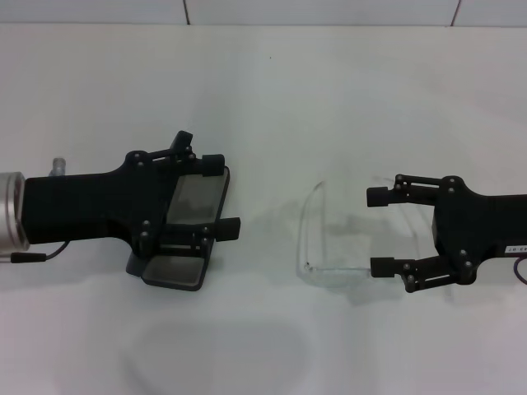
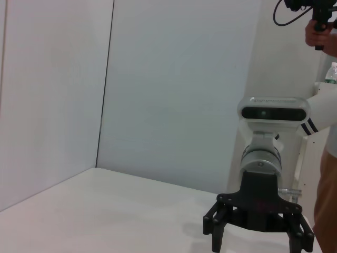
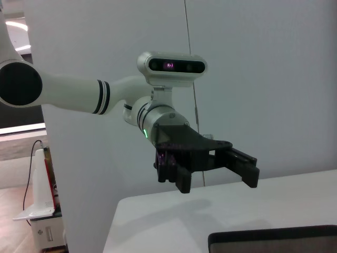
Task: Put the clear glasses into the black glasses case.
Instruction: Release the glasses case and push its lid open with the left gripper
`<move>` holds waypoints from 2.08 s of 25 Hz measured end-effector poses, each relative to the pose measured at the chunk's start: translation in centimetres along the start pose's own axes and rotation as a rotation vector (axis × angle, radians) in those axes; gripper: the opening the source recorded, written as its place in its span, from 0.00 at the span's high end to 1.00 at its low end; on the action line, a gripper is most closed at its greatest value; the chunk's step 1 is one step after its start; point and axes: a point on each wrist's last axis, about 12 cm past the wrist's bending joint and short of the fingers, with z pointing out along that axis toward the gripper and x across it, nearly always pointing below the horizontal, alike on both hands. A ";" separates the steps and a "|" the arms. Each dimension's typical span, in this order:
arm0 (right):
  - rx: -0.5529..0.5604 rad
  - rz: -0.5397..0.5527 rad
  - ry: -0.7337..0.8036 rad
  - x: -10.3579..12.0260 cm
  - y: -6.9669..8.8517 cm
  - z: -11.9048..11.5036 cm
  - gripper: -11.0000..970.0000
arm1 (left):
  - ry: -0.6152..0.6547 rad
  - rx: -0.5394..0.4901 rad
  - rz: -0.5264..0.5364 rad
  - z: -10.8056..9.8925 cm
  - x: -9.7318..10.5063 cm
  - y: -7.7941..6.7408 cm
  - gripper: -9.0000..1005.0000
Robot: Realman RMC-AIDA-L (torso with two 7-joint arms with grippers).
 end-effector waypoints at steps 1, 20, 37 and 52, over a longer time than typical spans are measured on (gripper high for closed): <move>0.000 0.001 0.000 0.0 0.0 0.0 0.10 | 0.000 0.000 0.000 0.0 0.0 0.0 0.12; 0.030 0.005 -0.015 0.3 0.0 0.4 0.10 | -0.033 -0.161 -0.195 -1.1 -2.9 1.8 0.12; 0.056 -0.010 0.000 0.1 -0.7 1.1 0.10 | 0.632 -0.680 -0.335 4.9 -13.0 2.1 0.24; 0.067 -0.031 -0.001 -0.2 -1.0 1.7 0.10 | 0.845 -0.711 -0.431 8.2 -10.8 2.6 0.24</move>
